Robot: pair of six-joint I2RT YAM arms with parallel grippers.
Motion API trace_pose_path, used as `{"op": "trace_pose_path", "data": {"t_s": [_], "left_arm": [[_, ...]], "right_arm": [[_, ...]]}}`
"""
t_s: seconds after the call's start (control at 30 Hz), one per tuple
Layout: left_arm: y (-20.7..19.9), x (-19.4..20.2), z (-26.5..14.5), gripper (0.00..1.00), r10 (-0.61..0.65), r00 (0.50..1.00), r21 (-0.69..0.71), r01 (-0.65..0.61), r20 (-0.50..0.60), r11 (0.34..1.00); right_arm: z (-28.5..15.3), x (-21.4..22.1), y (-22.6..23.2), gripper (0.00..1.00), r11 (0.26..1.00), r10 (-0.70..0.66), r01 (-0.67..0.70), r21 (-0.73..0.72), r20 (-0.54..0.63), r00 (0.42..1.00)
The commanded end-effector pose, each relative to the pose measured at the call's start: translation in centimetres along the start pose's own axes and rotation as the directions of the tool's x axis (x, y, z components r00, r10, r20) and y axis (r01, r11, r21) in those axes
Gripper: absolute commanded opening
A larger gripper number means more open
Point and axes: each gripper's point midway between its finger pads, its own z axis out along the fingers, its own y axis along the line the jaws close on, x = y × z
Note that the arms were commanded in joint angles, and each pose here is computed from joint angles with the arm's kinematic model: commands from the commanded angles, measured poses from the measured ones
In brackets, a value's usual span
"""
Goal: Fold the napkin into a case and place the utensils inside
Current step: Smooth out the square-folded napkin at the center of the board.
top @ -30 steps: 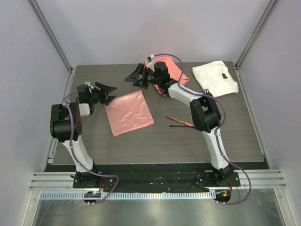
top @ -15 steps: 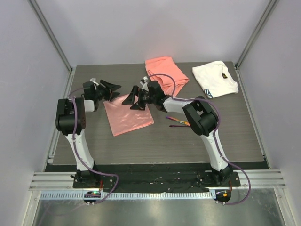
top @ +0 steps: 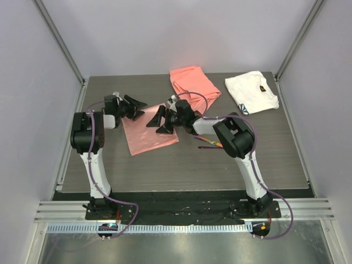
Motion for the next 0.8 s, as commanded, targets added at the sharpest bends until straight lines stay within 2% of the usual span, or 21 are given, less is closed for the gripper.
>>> {"op": "trace_pose_path", "data": {"t_s": [0.0, 0.17, 0.23, 0.3, 0.4, 0.47, 0.5, 0.57, 0.63, 0.77], "left_arm": [[2.7, -0.8, 0.6, 0.59, 0.009, 1.000, -0.073, -0.008, 0.015, 0.997], [3.0, -2.9, 0.1, 0.60, 0.015, 1.000, -0.089, -0.013, 0.019, 0.996], [2.0, -3.8, -0.3, 0.61, 0.064, 0.998, -0.117, -0.063, 0.002, 0.991], [-0.2, -4.6, -0.7, 0.65, 0.109, 0.994, -0.103, -0.109, -0.002, 0.989], [-3.5, -4.2, -2.0, 0.72, 0.149, 0.989, -0.089, -0.149, -0.017, 0.985], [-6.0, -3.5, -3.3, 0.72, 0.202, 0.979, -0.074, -0.203, -0.016, 0.976], [-6.2, -2.7, -3.7, 0.72, 0.210, 0.977, -0.095, -0.212, -0.036, 0.973], [-6.1, -0.9, -4.7, 0.70, 0.219, 0.974, -0.165, -0.226, -0.064, 0.960], [-7.3, 1.2, -6.0, 0.68, 0.275, 0.958, -0.174, -0.285, -0.080, 0.943], [-7.7, 6.9, -7.4, 0.66, 0.376, 0.915, -0.228, -0.401, -0.148, 0.887]], "right_arm": [[-0.6, 0.6, -0.4, 0.93, 1.000, -0.009, 0.010, -0.021, 0.017, 1.000], [-2.7, 2.3, 0.4, 0.93, 0.999, -0.012, 0.012, -0.032, -0.003, 1.000], [-3.9, 3.4, 0.1, 0.93, 1.000, -0.001, 0.000, -0.011, -0.022, 1.000], [-5.5, 3.2, 2.7, 0.93, 0.999, -0.038, 0.038, -0.038, -0.011, 0.999], [-7.9, 2.7, 4.0, 0.93, 0.993, -0.106, 0.106, 0.049, -0.004, 0.994], [-9.1, 1.9, 3.1, 0.93, 0.974, -0.177, 0.175, 0.145, 0.004, 0.984], [-10.1, 1.5, 2.2, 0.92, 0.955, -0.169, 0.162, 0.250, 0.009, 0.986], [-11.5, 0.9, 0.5, 0.87, 0.919, -0.185, 0.174, 0.354, -0.004, 0.983], [-12.8, 0.6, -1.2, 0.82, 0.878, -0.177, 0.157, 0.452, 0.003, 0.984], [-13.9, -0.3, -3.1, 0.72, 0.838, -0.178, 0.144, 0.526, 0.014, 0.984]]}}
